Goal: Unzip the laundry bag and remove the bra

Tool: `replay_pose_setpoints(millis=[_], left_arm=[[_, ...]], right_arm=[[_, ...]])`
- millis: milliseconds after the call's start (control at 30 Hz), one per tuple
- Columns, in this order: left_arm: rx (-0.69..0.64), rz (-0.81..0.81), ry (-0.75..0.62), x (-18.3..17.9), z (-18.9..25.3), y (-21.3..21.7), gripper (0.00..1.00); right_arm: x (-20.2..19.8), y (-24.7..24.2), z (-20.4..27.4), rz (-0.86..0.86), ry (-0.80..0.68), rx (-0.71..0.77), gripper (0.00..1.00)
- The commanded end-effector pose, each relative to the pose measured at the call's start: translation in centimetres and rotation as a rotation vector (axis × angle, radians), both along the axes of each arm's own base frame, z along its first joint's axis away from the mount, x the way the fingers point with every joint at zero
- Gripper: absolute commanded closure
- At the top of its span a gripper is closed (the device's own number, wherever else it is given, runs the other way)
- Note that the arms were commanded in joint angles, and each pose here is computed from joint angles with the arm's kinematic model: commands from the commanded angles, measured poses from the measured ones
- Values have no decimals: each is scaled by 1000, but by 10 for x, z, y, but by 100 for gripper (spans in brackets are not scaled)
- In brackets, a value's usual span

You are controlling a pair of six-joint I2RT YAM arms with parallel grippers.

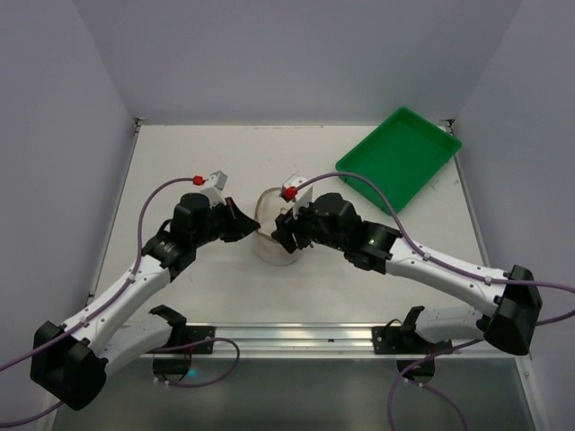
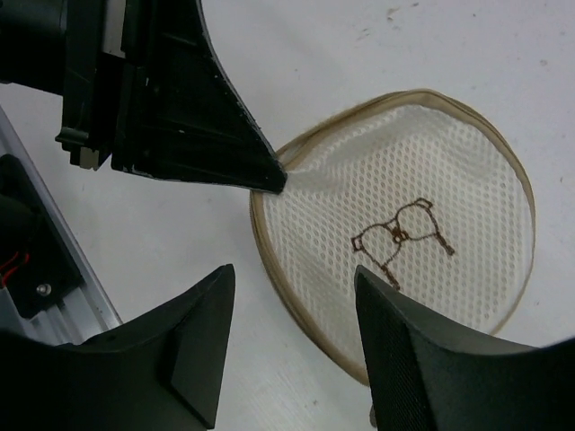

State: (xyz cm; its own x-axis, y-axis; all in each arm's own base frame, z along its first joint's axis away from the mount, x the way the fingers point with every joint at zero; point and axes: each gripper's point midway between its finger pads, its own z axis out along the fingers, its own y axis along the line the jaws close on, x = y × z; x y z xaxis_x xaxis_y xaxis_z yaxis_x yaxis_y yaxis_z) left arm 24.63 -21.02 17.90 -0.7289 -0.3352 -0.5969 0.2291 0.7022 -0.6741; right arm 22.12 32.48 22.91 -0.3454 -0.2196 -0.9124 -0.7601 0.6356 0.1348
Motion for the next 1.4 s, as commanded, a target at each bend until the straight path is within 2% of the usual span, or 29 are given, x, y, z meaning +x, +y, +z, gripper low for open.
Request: replay_pose_setpoints(millis=[0, 200, 300, 433, 533, 567, 600, 667, 733, 767, 900, 1167, 1367], left_arm=[[-13, -36, -54, 2, 22, -6, 99], [-10, -49, -41, 2, 21, -8, 99], [-6, -51, -35, 3, 19, -9, 99], [-7, -56, -31, 2, 19, -9, 99], [-1, -50, -29, 2, 19, -8, 94], [2, -43, -31, 2, 19, -7, 88], [3, -40, -33, 2, 20, -6, 85], [5, -28, -31, 3, 19, -4, 72], [8, -11, -28, 3, 17, -2, 65], [9, -5, -22, 3, 15, -1, 58], [-4, 32, -15, 4, 12, 4, 45], [-42, 98, -42, 5, 15, 15, 34], [-38, 107, -4, 1, 3, 16, 34]], right_arm=[[8, 22, 0, 73, -95, -69, 43], [11, 37, -15, 133, -123, -130, 50], [13, 39, -20, 135, -125, -146, 60], [16, 41, -32, 135, -117, -171, 82], [14, 41, -37, 147, -108, -177, 96], [13, 41, -37, 148, -108, -175, 100], [12, 41, -38, 151, -106, -175, 100], [9, 39, -38, 158, -103, -164, 100], [9, 37, -37, 146, -106, -156, 100], [9, 34, -36, 135, -111, -149, 100], [11, 23, -29, 61, -100, -100, 100], [20, 1, -15, -137, -61, 39, 100], [21, -11, -4, -256, -4, 185, 100]])
